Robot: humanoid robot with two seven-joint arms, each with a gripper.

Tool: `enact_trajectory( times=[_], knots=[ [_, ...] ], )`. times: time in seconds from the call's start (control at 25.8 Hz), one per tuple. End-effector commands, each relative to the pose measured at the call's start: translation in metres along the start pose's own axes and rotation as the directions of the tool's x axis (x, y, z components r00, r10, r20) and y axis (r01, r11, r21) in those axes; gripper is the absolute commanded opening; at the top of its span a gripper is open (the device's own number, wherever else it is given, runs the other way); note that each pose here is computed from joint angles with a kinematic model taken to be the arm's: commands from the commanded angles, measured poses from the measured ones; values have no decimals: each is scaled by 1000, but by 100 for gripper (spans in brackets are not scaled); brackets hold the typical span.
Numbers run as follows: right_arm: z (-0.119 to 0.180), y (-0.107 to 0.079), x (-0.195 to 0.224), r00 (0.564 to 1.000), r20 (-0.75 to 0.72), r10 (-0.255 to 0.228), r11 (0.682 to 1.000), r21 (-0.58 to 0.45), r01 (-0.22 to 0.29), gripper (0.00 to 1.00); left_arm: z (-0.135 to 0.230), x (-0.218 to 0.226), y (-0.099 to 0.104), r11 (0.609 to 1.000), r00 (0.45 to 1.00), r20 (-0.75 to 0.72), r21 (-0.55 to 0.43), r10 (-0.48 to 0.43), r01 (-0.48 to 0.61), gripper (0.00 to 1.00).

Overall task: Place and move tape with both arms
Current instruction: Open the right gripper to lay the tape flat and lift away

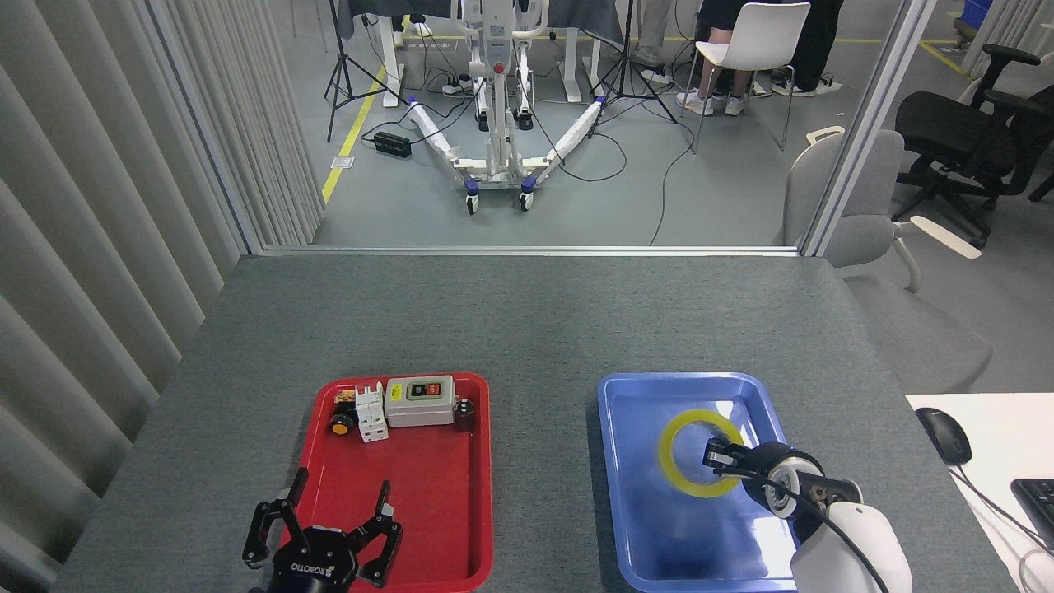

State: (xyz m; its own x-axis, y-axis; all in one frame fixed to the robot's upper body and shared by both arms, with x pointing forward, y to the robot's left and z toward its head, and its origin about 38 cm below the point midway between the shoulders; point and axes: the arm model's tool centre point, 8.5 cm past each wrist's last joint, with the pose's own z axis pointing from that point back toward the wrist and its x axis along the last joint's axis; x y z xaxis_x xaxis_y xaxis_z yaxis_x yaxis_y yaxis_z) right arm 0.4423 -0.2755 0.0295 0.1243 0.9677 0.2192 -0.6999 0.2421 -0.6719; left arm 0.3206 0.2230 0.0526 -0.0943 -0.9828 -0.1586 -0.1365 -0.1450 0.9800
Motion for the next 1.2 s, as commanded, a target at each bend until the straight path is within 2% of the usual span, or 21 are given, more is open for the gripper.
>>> enact_trajectory(
  times=[0.0,0.31,0.74,1.16],
  knots=[
    [-1,1,0,1000,0,0,1000,6,0,42,0,13,2,994,997,75,-105,6,2,100],
    [-1,2,-1,1000,-1,-1,1000,8,1,45,-3,9,10,996,998,67,-88,-11,17,100],
    [-2,9,-2,1000,-5,-3,1000,18,3,47,-2,5,9,995,999,54,-96,-8,14,100],
    [-2,6,-1,1000,0,1,1000,13,-1,51,4,3,13,996,998,56,-88,-16,21,100]
  ],
)
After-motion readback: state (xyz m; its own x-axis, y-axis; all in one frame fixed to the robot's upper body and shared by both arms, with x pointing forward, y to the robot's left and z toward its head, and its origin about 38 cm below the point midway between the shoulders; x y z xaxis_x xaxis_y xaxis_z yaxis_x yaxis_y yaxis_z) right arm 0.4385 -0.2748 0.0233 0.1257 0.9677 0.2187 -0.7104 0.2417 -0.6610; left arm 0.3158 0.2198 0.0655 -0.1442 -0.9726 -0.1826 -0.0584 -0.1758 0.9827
